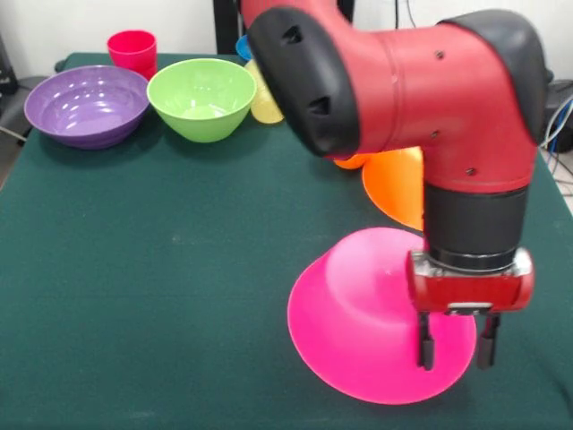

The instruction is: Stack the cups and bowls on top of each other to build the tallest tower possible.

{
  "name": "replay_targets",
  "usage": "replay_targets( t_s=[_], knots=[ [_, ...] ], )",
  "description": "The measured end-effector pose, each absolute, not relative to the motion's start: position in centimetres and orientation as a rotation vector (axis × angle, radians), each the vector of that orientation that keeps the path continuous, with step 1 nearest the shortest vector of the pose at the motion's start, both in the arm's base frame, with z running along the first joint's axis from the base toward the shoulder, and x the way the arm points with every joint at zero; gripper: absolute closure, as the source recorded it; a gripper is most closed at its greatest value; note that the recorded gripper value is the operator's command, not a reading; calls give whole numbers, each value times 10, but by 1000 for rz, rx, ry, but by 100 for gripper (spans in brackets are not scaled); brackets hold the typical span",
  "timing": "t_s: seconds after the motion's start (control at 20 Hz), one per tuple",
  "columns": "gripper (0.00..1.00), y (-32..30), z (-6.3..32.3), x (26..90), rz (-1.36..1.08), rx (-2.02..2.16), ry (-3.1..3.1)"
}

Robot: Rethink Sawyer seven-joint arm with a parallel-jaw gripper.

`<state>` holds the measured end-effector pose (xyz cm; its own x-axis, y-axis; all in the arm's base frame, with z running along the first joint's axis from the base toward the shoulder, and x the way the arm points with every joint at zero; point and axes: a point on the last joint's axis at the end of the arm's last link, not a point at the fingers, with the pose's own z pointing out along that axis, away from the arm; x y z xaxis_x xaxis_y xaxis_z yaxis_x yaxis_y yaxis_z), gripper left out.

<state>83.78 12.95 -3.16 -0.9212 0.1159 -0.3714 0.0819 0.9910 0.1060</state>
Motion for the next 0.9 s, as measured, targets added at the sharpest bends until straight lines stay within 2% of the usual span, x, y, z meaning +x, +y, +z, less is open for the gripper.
replay_targets(
  t_s=[0.45, 0.9],
  knots=[
    [0, 103, -33, 820, 209, 391, 2964],
    [0, 75, -50, 778, 165, 507, 3183]
  ],
)
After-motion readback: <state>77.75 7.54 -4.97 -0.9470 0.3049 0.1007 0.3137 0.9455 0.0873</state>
